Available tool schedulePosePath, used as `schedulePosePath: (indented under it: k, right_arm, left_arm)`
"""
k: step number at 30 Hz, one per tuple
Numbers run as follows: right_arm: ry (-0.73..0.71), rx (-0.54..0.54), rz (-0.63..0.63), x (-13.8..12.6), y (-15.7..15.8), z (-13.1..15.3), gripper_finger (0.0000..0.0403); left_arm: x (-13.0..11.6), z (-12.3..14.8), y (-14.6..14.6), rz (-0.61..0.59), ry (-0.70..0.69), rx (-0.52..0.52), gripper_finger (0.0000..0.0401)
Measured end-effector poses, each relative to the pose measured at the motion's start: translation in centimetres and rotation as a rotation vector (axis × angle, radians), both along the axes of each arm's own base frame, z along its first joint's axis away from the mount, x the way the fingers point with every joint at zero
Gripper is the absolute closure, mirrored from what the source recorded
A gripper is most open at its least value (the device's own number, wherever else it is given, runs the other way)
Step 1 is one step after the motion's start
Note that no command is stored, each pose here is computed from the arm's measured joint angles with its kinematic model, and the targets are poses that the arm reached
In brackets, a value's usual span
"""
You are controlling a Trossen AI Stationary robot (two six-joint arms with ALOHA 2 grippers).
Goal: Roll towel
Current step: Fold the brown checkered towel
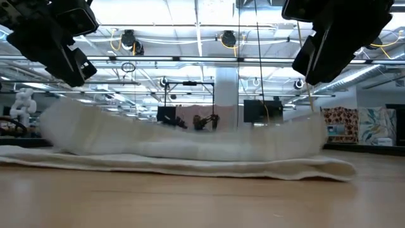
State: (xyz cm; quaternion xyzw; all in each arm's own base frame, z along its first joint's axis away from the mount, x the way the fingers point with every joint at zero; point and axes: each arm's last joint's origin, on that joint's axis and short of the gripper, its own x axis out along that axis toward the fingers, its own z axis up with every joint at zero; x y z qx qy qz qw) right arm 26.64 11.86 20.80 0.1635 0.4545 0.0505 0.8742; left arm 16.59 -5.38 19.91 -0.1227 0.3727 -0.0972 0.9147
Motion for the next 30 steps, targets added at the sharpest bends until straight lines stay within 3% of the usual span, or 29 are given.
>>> schedulePosePath:
  k: [5,9,12,16,21,30]
  right_arm:
    - [0.011,0.015,0.024,-0.1,0.1,0.0,0.0277]
    - [-0.003,-0.024,0.051,-0.1,0.1,0.0,0.0248]
    - [-0.024,-0.075,0.000,0.0,-0.1,0.0,0.0239]
    - [-0.055,-0.148,-0.046,0.0,0.2,-0.2,0.0244]
    - [-0.037,-0.159,-0.017,0.4,1.3,-1.6,0.0268]
    - [-0.003,-0.153,0.014,1.8,2.4,-4.8,0.0313]
  left_arm:
    - [0.0,0.0,-0.1,0.005,0.003,-0.006,0.0262]
    - [0.0,0.0,0.1,0.044,-0.004,0.014,0.0260]
    - [0.1,0.0,0.2,0.090,-0.004,0.016,0.0260]
    - [0.2,-0.2,0.2,0.149,0.010,-0.001,0.0260]
    - [0.0,-1.1,-0.3,0.192,0.037,0.013,0.0260]
    - [-0.2,-3.1,-2.8,0.147,0.048,-0.029,0.0260]
